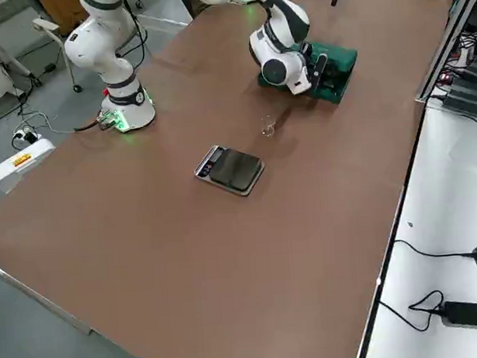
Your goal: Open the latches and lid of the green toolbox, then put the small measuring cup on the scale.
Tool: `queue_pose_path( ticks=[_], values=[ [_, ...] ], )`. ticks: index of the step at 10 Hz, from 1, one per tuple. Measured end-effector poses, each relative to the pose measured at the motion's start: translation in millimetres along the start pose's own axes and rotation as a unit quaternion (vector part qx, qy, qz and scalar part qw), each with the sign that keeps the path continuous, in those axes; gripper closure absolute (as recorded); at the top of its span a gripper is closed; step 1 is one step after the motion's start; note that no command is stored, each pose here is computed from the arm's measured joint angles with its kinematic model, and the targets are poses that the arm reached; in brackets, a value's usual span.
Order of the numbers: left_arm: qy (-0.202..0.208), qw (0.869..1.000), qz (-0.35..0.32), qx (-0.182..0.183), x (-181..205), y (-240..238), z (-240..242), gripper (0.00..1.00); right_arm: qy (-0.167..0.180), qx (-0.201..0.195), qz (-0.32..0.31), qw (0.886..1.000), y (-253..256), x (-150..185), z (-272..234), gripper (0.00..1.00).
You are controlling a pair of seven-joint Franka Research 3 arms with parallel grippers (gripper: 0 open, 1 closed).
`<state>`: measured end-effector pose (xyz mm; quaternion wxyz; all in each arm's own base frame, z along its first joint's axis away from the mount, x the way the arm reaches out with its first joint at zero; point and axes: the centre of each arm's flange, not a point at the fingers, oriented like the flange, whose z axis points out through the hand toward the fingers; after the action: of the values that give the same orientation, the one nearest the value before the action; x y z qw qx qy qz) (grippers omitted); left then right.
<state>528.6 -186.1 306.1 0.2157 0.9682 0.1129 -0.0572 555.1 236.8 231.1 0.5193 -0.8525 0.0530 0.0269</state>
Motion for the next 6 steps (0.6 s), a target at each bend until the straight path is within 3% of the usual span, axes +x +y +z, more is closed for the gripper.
queue_pose_path(
  ticks=[6],
  values=[
    [0.001, 1.000, -0.007, -0.001, 0.4, 0.9, -0.8, 0.99, 0.018, -0.025, 0.026, 0.999, -56.8, -20.8, 10.3, 0.70]
  ],
)
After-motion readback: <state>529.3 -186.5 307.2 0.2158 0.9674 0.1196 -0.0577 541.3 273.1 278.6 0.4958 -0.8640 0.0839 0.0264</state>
